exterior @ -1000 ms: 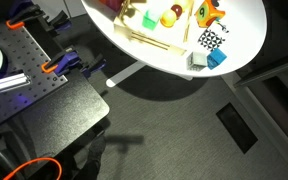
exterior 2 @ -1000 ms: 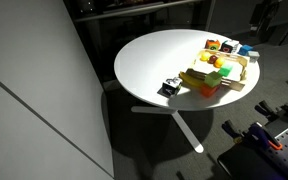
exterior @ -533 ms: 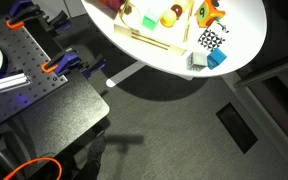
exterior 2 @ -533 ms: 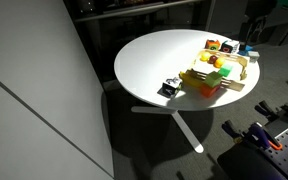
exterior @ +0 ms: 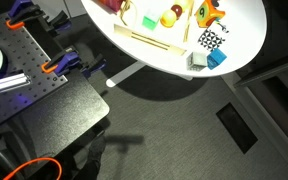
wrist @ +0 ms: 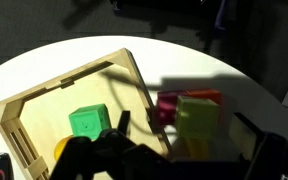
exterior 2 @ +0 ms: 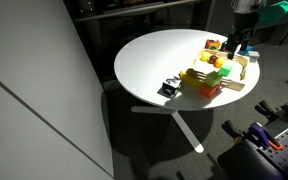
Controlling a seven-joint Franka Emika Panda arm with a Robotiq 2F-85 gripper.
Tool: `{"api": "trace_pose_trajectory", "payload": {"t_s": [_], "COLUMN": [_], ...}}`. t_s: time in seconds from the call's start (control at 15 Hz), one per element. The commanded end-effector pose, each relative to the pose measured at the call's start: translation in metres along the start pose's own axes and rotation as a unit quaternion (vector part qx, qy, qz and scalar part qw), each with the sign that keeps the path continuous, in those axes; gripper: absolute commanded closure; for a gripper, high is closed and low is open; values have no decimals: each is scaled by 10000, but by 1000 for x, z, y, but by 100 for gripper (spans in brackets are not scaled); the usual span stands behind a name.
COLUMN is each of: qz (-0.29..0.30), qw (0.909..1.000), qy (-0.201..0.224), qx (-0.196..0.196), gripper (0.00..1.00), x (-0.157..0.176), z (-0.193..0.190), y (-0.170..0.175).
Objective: Put the light green block on the wooden tray
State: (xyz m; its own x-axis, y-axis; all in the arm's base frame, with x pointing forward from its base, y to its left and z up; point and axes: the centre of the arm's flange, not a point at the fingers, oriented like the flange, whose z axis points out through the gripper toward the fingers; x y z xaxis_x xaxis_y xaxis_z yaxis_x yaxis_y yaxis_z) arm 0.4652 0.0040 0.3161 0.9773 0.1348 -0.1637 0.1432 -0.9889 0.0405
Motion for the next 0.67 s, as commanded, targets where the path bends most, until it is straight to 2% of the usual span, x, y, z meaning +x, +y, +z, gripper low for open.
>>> {"api": "trace_pose_trajectory", "payload": {"t_s": [0.0, 0.6], "qz": [151, -94], "qw": [9998, 9999], "qy": [17, -72], "qx": [-100, -97], "gripper": [0, 0], "x": [11, 29], "z": [20, 75], "y": [-12, -44]}}
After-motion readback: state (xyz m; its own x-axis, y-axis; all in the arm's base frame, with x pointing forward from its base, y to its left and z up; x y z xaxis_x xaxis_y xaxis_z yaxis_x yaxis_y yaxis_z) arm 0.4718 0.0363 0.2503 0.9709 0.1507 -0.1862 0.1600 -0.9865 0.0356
